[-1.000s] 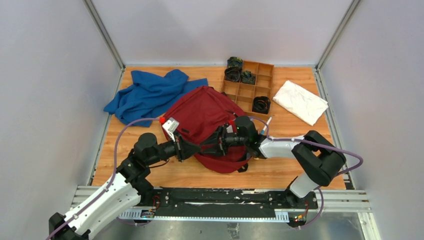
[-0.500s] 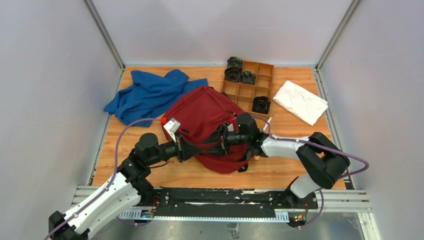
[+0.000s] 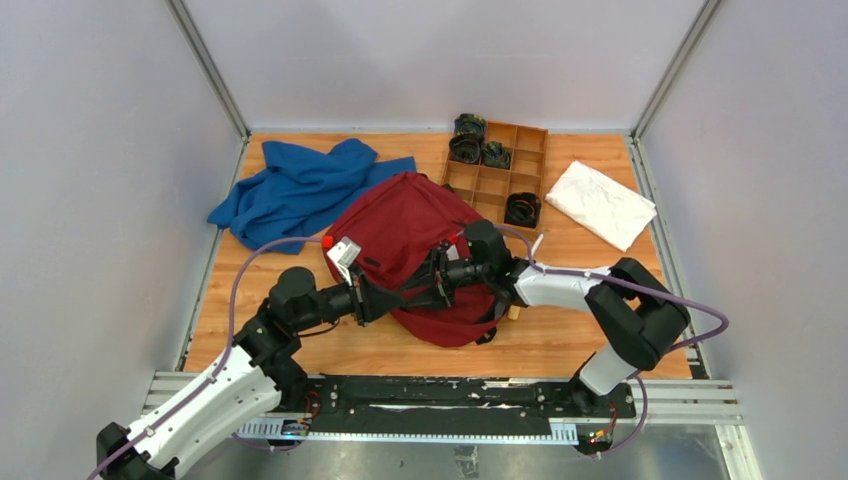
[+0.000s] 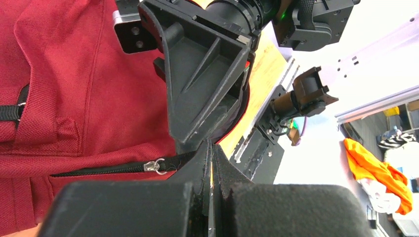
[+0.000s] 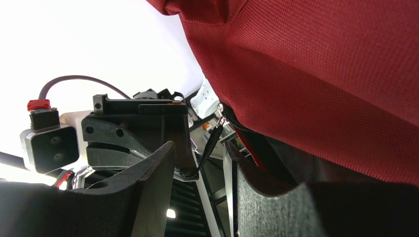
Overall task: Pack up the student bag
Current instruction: Zip the student bag at the center of the board.
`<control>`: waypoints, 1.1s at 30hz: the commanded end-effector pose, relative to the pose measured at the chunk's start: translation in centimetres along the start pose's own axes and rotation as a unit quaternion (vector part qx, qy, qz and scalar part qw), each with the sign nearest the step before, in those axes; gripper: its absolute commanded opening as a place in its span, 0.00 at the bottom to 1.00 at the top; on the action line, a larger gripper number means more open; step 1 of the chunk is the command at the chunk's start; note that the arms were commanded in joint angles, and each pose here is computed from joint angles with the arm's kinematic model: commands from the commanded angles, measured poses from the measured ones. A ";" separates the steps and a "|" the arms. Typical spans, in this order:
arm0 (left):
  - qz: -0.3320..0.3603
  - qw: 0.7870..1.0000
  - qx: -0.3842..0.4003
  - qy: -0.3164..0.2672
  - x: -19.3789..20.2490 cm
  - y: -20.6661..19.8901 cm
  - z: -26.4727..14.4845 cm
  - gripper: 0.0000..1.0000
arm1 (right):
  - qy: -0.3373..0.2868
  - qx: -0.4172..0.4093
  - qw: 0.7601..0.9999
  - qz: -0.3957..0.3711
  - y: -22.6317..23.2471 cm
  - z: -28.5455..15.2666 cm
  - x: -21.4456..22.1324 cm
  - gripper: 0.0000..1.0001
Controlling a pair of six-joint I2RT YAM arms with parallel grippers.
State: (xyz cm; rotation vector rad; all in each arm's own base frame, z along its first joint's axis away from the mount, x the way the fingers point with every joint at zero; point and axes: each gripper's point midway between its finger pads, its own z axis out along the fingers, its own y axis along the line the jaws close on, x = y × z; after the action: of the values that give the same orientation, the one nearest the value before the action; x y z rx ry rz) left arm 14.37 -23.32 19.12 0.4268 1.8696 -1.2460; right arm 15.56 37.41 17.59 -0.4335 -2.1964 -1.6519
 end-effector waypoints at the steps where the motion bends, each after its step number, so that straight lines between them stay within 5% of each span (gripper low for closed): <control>1: 0.022 0.999 0.035 -0.026 -1.3 -1.7 -0.1 0.00 | 0.032 0.011 0.999 -0.016 0.3 0.6 1.2 0.45; 11: 0.023 0.999 0.025 -0.028 -1.2 -1.2 0.0 0.00 | 0.057 0.014 0.998 -0.021 0.3 1.1 2.4 0.37; 22: 0.018 0.999 -0.002 -0.044 -2.0 -0.5 0.2 0.00 | 0.074 0.026 0.997 -0.023 -0.6 1.4 3.0 0.00; 24: 0.008 0.998 -0.023 -0.052 -2.4 0.2 0.2 0.19 | 0.071 0.028 0.997 -0.022 -0.8 1.4 3.0 0.00; 28: -0.006 0.997 -0.059 -0.046 -3.2 0.5 -0.3 0.77 | 0.059 0.045 0.997 -0.022 -1.9 1.2 2.5 0.00; 30: -0.023 0.993 -0.110 -0.043 -3.6 1.5 -1.1 0.95 | 0.053 0.056 0.997 -0.026 -2.3 1.2 2.3 0.00; 33: -0.043 0.982 -0.183 -0.025 -3.5 2.8 -3.1 1.00 | 0.046 0.066 0.996 -0.035 -2.5 1.2 2.2 0.00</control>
State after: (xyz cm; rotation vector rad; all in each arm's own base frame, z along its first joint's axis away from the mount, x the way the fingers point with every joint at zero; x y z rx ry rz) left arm 16.44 -21.61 20.30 0.2481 1.9446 -1.0939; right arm 13.19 37.97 15.86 -0.3217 -2.2279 -1.5370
